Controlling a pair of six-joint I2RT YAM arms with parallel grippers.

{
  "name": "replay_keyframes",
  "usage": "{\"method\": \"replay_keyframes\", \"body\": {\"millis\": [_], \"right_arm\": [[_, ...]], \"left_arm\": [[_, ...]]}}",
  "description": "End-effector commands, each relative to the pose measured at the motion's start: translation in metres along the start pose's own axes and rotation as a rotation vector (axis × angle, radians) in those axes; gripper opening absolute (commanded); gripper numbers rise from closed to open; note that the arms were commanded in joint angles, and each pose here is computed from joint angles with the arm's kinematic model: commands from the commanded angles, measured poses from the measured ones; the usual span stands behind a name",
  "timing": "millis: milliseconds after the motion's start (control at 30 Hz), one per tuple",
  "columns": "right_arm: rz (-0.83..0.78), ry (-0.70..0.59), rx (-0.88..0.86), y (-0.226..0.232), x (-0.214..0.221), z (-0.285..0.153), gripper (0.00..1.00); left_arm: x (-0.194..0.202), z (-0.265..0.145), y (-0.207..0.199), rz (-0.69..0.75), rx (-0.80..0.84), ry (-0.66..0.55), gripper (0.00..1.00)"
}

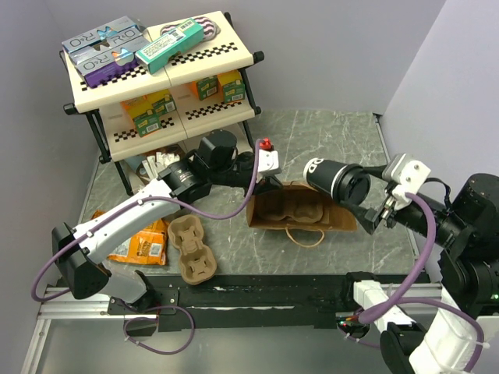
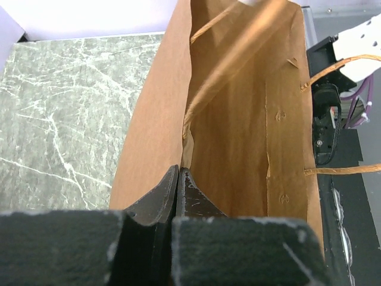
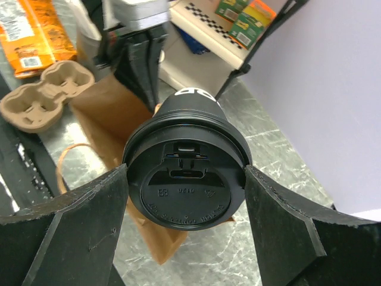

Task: Pack the takeout coffee

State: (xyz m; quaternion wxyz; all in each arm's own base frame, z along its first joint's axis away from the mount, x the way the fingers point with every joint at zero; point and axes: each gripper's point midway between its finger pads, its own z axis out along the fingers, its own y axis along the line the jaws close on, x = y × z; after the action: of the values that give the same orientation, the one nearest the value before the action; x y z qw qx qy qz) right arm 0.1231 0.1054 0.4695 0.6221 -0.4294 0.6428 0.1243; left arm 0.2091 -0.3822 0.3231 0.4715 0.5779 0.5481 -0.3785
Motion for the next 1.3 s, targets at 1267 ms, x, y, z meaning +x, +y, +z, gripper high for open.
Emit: {"method": "replay_keyframes", "body": {"millis": [1267], "right_arm": [[-0.289,0.052,-0.175,0.019,0.062,0.021,0.0]], "left_arm": [[-0.035,-0.021,0.015,-0.001,-0.033,-0.079,0.01]]}}
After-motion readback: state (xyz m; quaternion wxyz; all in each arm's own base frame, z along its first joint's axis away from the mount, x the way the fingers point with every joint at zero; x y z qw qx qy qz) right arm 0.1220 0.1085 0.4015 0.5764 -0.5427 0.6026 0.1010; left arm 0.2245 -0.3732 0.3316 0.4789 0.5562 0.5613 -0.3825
